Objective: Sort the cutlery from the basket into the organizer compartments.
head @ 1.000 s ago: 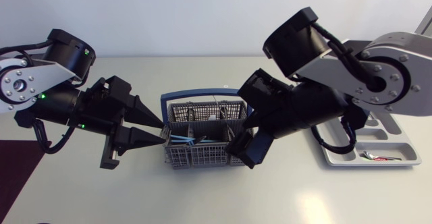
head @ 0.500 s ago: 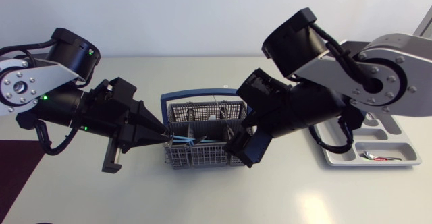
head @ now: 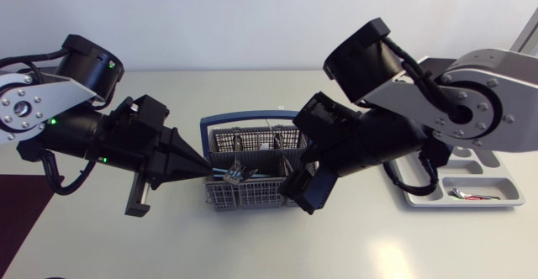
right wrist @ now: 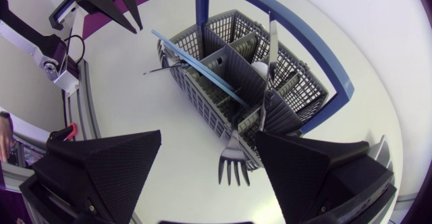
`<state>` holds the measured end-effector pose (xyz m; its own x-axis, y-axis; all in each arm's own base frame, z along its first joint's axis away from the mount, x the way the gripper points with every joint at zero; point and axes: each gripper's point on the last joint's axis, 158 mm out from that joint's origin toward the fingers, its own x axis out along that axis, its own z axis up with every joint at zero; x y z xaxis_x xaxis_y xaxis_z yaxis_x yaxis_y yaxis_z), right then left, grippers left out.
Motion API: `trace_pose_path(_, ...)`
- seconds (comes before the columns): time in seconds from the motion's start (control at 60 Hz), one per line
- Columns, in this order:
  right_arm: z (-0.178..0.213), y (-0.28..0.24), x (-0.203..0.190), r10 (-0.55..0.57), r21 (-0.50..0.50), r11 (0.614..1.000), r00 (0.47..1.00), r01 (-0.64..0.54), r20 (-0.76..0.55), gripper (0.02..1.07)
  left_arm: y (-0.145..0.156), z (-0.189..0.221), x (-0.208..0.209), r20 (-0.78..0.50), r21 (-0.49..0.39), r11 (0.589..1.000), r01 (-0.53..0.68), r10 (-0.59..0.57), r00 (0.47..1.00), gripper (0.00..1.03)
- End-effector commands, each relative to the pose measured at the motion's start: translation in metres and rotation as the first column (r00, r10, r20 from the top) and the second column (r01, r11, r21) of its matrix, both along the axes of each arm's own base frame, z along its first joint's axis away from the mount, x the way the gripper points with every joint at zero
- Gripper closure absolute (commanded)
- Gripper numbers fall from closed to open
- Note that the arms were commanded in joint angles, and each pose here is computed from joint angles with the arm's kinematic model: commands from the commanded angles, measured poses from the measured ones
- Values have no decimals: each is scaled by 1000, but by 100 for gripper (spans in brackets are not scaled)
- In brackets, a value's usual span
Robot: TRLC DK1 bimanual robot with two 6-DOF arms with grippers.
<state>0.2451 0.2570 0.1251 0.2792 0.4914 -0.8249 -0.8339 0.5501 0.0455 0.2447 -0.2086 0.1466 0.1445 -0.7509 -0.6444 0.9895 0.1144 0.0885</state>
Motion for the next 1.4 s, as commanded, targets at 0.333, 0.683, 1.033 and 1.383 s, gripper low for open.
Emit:
trace_pose_path(0.333,36,17,5,33,42,998,997,-35,70,7,20,15,-17,55,-39,997,-68,70,996,63)
trace_pose_path(0.683,54,46,12,120,49,991,992,-121,23,7,27,5,-24,113,-76,987,-142,150,982,60)
trace_pose_path(1.033,30,67,12,269,-17,963,963,-269,10,7,34,-8,-7,122,-111,950,-292,304,945,58)
trace_pose_path(1.383,12,87,9,342,-45,939,939,-341,22,17,28,-24,-5,135,-99,933,-346,357,924,58)
